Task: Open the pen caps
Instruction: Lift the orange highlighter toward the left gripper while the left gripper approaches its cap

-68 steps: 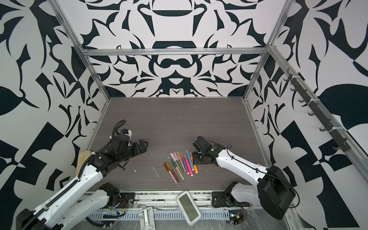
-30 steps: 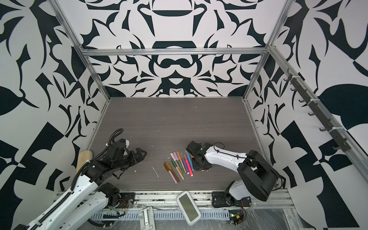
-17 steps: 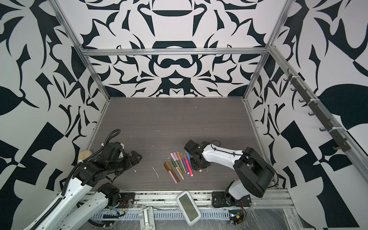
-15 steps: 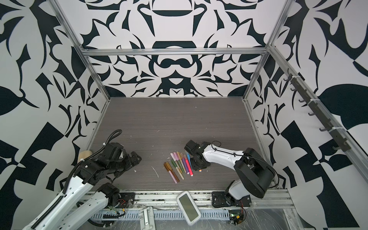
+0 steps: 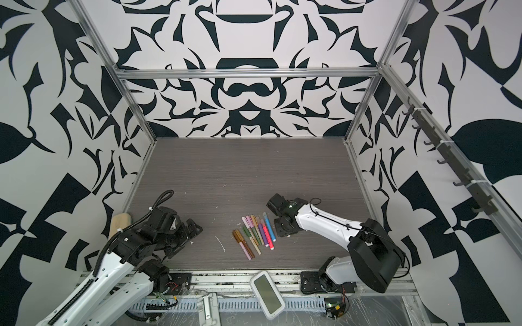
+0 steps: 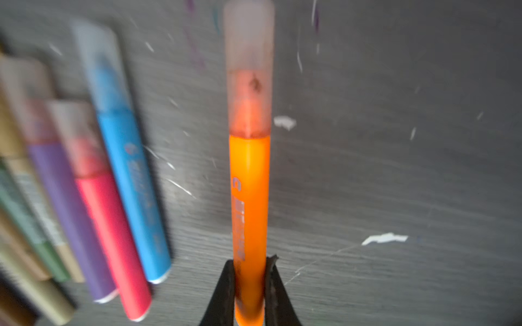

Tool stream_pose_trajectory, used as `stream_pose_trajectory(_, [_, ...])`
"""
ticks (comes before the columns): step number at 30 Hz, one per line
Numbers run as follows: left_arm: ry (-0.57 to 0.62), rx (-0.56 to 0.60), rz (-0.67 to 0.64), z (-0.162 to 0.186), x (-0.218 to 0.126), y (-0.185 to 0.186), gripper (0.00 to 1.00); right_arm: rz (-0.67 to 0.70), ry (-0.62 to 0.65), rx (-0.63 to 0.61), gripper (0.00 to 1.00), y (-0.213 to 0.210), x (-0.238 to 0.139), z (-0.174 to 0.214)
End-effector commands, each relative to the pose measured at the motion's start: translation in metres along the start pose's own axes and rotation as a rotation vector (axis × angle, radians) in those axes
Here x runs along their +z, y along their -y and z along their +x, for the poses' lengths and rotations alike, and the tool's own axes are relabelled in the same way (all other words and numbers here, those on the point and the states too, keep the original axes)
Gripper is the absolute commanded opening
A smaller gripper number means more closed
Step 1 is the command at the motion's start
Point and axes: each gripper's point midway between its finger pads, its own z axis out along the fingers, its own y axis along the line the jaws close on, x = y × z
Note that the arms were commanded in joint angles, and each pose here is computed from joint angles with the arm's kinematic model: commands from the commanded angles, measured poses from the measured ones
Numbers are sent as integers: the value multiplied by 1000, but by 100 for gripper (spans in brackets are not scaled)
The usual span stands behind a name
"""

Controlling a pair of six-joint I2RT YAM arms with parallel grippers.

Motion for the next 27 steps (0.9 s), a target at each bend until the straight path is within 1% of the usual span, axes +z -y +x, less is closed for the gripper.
stream_pose_trajectory(1, [-6, -153, 76, -7, 9, 24, 99, -75, 91, -116, 0, -17, -23, -26])
stream_pose_trajectory(3, [43, -174, 131, -21, 3, 47, 99, -214, 124, -187, 0, -43, -32, -32])
stream_pose_trajectory(5, [120, -176, 182, -40, -6, 66, 99, -378, 119, -233, 0, -72, -45, -32])
stream_pose_trajectory(6, [157, -177, 215, -49, -10, 77, 99, -436, 104, -227, 0, -83, -51, -33])
stream_pose_trajectory(8, [232, -177, 265, -67, -19, 96, 99, -508, 82, -203, 0, -97, -63, -39])
stream_pose_trajectory(9, [239, -189, 251, -71, -18, 100, 99, -528, 79, -194, 0, -102, -69, -43])
stream_pose_trajectory(10, [229, -197, 213, -74, -15, 103, 99, -546, 84, -189, 0, -107, -74, -49])
stream_pose_trajectory(11, [201, -166, 178, -77, -14, 110, 99, -561, 97, -192, 0, -111, -80, -55])
stream_pose_trajectory(12, [153, -102, 143, -76, -9, 123, 99, -565, 108, -191, 0, -113, -83, -61])
stream_pose_trajectory(14, [54, 4, 51, -72, 0, 142, 99, -521, 102, -174, 0, -111, -84, -70])
stream_pose_trajectory(15, [8, 61, -17, -70, 10, 149, 99, -497, 79, -167, 0, -109, -83, -72])
stream_pose_trajectory(16, [-11, 107, -86, -68, 12, 152, 99, -493, 59, -175, 0, -110, -83, -72])
stream_pose_trajectory(18, [25, 177, -220, -76, 12, 154, 99, -498, 18, -198, 0, -114, -83, -70])
stream_pose_trajectory(19, [37, 183, -256, -79, 13, 154, 99, -501, 10, -209, 0, -114, -82, -70])
stream_pose_trajectory(20, [41, 163, -278, -81, 14, 154, 99, -502, 9, -219, 0, -115, -82, -71])
stream_pose_trajectory(23, [41, 137, -201, -82, 21, 170, 99, -518, 18, -239, 0, -118, -85, -75])
stream_pose_trajectory(24, [36, 126, -149, -81, 24, 177, 99, -530, 18, -242, 0, -120, -87, -77])
stream_pose_trajectory(27, [40, 139, 24, -79, 29, 204, 100, -586, 17, -252, 0, -130, -96, -79])
